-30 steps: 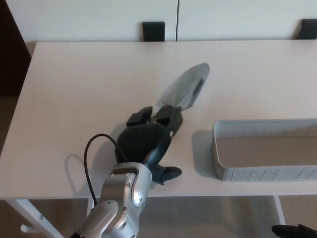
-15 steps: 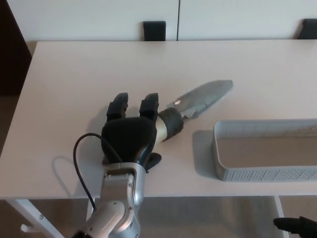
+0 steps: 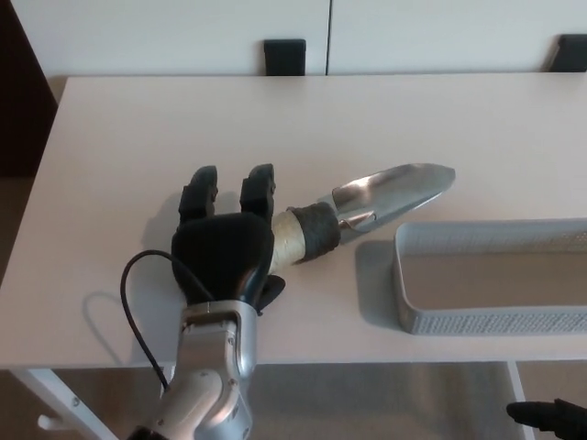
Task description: The robot walks towards a desk on which a shovel is kept on the left hand side and a container is kept on the right hand side. The robot picks up the shovel using its left hand and places it in the container.
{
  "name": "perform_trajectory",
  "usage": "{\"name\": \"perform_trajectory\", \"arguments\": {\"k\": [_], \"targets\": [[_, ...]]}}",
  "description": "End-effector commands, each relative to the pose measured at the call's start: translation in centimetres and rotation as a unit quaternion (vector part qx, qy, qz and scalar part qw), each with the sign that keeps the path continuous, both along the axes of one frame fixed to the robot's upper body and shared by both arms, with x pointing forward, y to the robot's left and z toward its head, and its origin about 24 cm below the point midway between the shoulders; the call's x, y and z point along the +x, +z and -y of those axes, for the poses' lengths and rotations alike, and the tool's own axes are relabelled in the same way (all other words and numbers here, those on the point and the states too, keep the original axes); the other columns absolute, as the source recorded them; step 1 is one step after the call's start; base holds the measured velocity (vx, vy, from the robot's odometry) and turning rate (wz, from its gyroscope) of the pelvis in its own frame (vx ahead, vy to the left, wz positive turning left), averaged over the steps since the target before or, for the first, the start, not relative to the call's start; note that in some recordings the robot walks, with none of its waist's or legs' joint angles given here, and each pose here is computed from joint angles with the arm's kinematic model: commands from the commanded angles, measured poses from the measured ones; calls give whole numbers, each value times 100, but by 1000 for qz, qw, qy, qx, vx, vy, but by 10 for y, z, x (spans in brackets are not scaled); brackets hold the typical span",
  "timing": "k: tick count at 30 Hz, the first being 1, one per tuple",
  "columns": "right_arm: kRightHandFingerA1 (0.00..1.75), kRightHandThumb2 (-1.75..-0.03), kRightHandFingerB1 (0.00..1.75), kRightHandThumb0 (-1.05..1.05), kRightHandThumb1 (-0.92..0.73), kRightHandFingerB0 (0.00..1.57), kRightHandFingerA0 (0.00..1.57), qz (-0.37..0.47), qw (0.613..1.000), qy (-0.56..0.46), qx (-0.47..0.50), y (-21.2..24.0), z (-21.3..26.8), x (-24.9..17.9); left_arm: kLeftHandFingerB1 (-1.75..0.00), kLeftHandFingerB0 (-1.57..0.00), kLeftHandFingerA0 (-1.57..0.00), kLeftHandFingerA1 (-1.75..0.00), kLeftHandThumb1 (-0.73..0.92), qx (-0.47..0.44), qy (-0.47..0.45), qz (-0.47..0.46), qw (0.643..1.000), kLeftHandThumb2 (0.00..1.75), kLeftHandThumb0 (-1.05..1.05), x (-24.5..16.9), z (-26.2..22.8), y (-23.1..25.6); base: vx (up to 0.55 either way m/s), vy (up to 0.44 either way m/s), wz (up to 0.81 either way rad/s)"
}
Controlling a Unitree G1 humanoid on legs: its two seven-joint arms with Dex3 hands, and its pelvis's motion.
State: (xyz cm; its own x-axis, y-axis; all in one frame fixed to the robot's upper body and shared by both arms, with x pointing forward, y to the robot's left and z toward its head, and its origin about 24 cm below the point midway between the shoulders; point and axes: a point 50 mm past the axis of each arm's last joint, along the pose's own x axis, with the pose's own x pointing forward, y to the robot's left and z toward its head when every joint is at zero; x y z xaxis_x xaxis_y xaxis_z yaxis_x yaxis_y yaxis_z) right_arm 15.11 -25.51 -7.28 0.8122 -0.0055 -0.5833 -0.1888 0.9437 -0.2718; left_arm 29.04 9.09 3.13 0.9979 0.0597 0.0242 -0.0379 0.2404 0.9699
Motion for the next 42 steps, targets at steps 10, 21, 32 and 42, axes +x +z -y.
{"name": "perform_trajectory", "arguments": {"k": [10,21,32,42], "targets": [[61,-54,49,-17,-49,53,76,-3,1000,20,-9,2,3,3,-30,-8,-23,-40,47,-158,-120,-266,943,68,-56,32,-12,-11,0,0,0],[60,-54,48,-21,-49,53,76,3,998,59,-26,12,2,18,-45,-64,-89,-60,88,-162,-135,-306,928,65,-5,43,-17,-20,0,0,0],[58,-54,48,-20,-50,54,75,-1,996,77,-35,15,2,24,-56,-63,-86,-96,83,-176,-101,-226,953,64,-17,43,-36,-24,0,0,0],[62,-62,52,-27,-46,53,75,-5,996,83,-38,14,2,23,-69,-73,-79,-130,87,-315,-67,-164,932,67,-5,46,-38,-12,0,0,0]]}}
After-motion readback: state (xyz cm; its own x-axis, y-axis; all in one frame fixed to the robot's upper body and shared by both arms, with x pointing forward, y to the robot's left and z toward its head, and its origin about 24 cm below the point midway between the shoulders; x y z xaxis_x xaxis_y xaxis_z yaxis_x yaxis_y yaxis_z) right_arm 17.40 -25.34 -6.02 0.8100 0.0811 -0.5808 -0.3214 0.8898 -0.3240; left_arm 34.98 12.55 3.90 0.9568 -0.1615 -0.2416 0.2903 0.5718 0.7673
